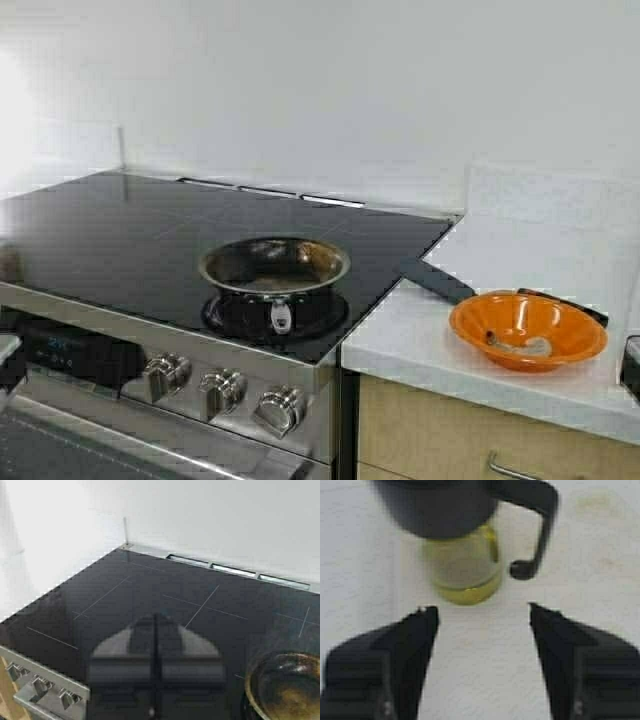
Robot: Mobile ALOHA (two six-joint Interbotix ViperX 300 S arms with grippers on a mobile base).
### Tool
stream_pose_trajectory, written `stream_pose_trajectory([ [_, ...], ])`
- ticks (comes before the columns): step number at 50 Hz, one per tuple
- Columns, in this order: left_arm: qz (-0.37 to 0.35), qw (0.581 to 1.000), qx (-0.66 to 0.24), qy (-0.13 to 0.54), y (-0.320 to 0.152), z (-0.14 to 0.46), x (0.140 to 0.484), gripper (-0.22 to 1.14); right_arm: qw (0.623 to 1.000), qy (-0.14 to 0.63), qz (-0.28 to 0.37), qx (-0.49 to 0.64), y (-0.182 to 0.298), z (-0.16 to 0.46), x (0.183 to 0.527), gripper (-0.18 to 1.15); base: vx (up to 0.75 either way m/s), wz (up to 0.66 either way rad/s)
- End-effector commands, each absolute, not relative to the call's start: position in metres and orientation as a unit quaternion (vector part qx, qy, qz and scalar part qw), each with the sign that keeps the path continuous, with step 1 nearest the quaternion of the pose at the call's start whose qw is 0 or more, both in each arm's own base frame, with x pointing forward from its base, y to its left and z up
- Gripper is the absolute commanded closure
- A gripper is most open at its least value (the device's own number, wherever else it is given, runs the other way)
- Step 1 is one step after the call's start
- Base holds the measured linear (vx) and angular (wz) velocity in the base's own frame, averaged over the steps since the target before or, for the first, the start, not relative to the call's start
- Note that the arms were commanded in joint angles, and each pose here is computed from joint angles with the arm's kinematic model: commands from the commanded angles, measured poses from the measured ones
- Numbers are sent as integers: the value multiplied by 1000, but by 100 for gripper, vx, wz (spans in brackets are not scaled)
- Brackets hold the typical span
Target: Add oil to the pan and cook the shrimp and serve it
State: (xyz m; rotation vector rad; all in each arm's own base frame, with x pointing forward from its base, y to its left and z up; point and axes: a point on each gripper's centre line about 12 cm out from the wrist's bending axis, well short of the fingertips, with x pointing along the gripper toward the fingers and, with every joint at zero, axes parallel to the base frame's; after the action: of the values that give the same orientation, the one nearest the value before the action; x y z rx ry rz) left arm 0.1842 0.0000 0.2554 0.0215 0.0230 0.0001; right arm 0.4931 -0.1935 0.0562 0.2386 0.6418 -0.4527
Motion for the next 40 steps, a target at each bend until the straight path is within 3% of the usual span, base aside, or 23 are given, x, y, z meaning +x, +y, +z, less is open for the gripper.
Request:
stream_pose_trajectory([
  [1, 1, 1000, 8, 0, 0, 266, 188, 89, 929, 295, -195, 113, -175, 105, 490, 31, 0, 0],
  [9, 1, 1000, -2, 2, 0, 266, 188, 89, 942, 280, -160, 96, -143, 150, 481, 85, 0, 0],
  [12, 1, 1000, -8, 4, 0, 265, 188, 89, 951, 262, -141, 80, -127, 177, 479, 98, 0, 0],
  [18, 1, 1000, -18, 8, 0, 263, 188, 89, 967, 242, -70, 32, -76, 229, 475, 90, 0, 0],
  [23, 1, 1000, -21, 8, 0, 264, 188, 89, 962, 271, 24, -14, -18, 258, 466, 88, 0, 0],
  [31, 1, 1000, -21, 8, 0, 265, 188, 89, 928, 326, 159, -88, 83, 276, 438, 89, 0, 0],
  [40, 1, 1000, -22, 2, 0, 268, 186, 89, 875, 375, 271, -140, 173, 251, 391, 88, 0, 0],
])
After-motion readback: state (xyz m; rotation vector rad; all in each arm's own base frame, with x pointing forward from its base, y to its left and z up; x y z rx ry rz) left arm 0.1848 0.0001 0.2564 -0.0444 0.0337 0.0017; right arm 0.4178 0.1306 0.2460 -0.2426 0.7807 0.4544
